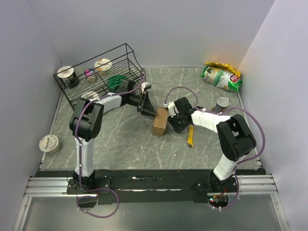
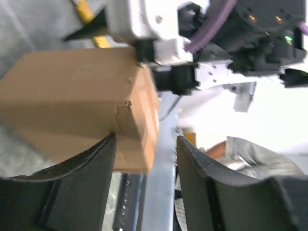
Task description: Unpack the express box
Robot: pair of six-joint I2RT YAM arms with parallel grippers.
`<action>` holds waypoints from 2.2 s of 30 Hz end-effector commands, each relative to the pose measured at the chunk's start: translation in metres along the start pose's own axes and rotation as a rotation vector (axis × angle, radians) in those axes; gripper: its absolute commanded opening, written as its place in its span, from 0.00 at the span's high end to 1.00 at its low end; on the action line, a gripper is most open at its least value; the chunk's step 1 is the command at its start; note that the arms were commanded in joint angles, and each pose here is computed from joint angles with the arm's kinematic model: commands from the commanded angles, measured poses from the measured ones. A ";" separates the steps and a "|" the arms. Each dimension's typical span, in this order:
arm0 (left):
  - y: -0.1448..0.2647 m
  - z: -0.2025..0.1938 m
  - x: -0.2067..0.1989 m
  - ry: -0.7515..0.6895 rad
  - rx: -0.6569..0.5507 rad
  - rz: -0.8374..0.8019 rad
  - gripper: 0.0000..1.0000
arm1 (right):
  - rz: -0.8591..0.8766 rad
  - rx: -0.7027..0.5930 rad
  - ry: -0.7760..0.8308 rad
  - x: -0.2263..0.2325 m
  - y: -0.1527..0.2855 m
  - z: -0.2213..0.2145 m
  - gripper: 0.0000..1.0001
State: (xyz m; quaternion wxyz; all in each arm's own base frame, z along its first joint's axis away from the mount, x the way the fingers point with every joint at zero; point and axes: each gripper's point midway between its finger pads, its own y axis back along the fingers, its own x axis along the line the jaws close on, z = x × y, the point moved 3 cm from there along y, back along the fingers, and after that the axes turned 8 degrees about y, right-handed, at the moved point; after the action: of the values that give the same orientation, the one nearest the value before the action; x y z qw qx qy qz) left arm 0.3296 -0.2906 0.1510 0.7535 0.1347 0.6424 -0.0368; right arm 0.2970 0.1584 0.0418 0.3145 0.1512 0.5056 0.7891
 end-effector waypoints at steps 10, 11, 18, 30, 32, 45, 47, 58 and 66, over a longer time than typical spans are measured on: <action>0.012 0.009 0.000 -0.175 -0.083 0.367 0.04 | -0.053 -0.064 -0.002 -0.007 0.002 0.021 0.52; 0.014 0.011 0.004 -0.186 -0.090 0.417 0.04 | -0.055 -0.071 0.000 -0.008 0.004 0.023 0.52; 0.048 0.028 0.011 -0.244 -0.215 0.757 0.04 | -0.069 -0.100 -0.030 -0.013 0.013 0.033 0.51; 0.006 0.035 -0.015 -0.312 -0.234 0.937 0.04 | -0.246 -0.116 -0.373 -0.074 0.052 0.021 0.54; -0.006 0.037 -0.014 -0.328 -0.223 0.945 0.04 | -0.252 -0.111 -0.426 -0.079 0.057 0.015 0.54; -0.044 0.033 -0.003 -0.354 -0.213 1.082 0.04 | -0.197 -0.094 -0.480 -0.067 0.053 -0.007 0.57; -0.046 0.029 0.000 -0.340 -0.208 1.087 0.04 | -0.193 -0.094 -0.481 -0.066 0.052 -0.007 0.57; -0.036 0.037 -0.006 -0.335 -0.184 1.008 0.26 | -0.084 -0.166 -0.333 -0.037 0.043 0.018 0.60; -0.018 0.041 0.001 -0.211 -0.143 0.804 0.42 | 0.019 -0.167 -0.251 -0.007 0.029 0.052 0.59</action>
State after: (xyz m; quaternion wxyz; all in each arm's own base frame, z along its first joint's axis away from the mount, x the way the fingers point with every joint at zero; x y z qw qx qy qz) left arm 0.3645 -0.3137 0.1408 0.7643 0.3507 0.4098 0.3534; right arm 0.3055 0.1555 0.0746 0.3991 0.2461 0.4178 0.7782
